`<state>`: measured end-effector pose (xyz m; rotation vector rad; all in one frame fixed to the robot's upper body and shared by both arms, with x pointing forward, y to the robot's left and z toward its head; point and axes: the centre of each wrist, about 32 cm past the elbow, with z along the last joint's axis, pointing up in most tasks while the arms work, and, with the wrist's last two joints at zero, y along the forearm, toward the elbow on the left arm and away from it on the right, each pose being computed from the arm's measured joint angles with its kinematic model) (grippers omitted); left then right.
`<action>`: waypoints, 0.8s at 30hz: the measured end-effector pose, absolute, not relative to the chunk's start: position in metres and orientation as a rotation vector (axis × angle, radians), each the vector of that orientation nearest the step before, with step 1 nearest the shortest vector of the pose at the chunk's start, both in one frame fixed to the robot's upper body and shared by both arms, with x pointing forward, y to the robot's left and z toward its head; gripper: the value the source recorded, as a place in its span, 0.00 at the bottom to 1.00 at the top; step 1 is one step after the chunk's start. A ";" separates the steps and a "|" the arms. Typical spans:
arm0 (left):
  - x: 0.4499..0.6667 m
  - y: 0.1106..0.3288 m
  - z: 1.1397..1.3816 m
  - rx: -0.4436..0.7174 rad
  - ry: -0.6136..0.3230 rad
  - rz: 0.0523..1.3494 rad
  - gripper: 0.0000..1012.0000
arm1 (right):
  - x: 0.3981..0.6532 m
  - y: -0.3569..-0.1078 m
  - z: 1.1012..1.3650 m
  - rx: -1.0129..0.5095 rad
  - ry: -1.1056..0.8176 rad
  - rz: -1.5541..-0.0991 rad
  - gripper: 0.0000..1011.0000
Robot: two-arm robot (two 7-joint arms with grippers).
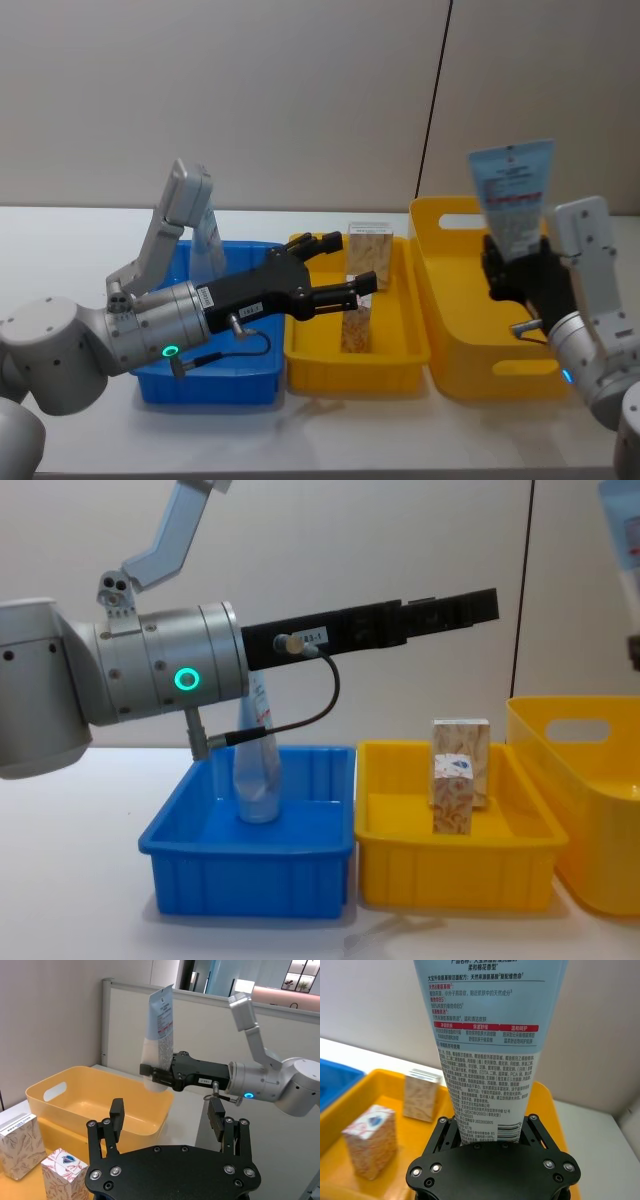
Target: Bimanual collaborative sorting of washing and personal care products
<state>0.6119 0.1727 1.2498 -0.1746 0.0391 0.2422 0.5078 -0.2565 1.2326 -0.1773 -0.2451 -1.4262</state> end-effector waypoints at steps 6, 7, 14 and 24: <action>0.612 0.173 1.250 -0.175 0.039 0.242 0.99 | 0.514 -0.265 1.232 -0.179 -0.169 -1.521 0.36; 0.612 0.173 1.250 -0.175 0.039 0.242 0.99 | 0.515 -0.265 1.232 -0.182 -0.158 -1.530 0.36; 0.612 0.173 1.250 -0.175 0.039 0.242 0.99 | 0.524 -0.270 1.228 -0.200 -0.059 -1.595 0.36; 0.612 0.173 1.250 -0.175 0.039 0.242 0.99 | 0.537 -0.268 1.220 -0.208 0.012 -1.619 0.35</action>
